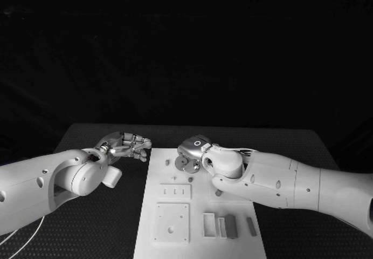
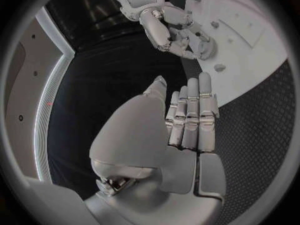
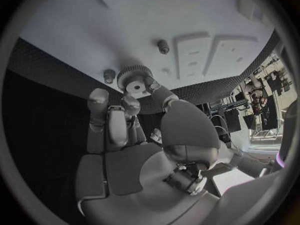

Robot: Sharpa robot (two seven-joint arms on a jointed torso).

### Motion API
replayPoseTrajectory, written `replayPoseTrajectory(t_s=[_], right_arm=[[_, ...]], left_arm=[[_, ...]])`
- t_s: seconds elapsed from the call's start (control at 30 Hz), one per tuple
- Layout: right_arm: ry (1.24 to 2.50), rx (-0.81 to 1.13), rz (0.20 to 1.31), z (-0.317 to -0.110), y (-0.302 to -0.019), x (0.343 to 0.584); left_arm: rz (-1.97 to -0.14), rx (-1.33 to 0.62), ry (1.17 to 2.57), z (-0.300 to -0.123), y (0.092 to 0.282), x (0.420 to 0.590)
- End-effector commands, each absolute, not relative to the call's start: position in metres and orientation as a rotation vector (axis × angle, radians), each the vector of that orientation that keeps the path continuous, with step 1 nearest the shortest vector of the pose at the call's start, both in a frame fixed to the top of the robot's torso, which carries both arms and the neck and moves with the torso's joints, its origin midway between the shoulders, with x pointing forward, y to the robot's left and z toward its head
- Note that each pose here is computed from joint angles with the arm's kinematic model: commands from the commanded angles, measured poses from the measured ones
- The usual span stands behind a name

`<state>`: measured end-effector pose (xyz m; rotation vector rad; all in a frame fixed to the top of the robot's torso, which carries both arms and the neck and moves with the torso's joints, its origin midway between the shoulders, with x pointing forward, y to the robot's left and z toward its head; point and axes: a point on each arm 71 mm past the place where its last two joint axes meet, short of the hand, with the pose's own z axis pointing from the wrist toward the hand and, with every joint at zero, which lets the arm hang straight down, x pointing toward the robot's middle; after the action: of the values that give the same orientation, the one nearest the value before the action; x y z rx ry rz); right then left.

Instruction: Assemble the parts on the task board

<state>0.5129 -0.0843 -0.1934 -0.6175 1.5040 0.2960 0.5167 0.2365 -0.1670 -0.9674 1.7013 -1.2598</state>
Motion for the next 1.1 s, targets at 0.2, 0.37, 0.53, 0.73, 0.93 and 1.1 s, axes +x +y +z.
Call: replayPoseTrajectory(t_s=[0.2, 0.37, 0.53, 0.73, 0.93, 1.1], right_arm=[[1.451, -0.646, 0.280, -0.192, -0.080, 0.512], [1.445, -0.646, 0.269, -0.192, -0.082, 0.513], [1.455, -0.651, 0.260, -0.193, -0.083, 0.514], [1.468, -0.660, 0.251, -0.199, -0.085, 0.515], [1.486, -0.664, 0.255, -0.203, -0.086, 0.515], [1.492, -0.659, 0.253, -0.205, -0.088, 0.516]], left_arm=[[-1.279, -0.954, 1.715, -0.166, 0.234, 0.516], [-1.277, -0.955, 1.713, -0.166, 0.235, 0.516], [-1.277, -0.955, 1.714, -0.166, 0.235, 0.516], [-1.279, -0.954, 1.715, -0.166, 0.234, 0.516], [-1.275, -0.951, 1.714, -0.166, 0.235, 0.517], [-1.277, -0.949, 1.716, -0.166, 0.233, 0.518]])
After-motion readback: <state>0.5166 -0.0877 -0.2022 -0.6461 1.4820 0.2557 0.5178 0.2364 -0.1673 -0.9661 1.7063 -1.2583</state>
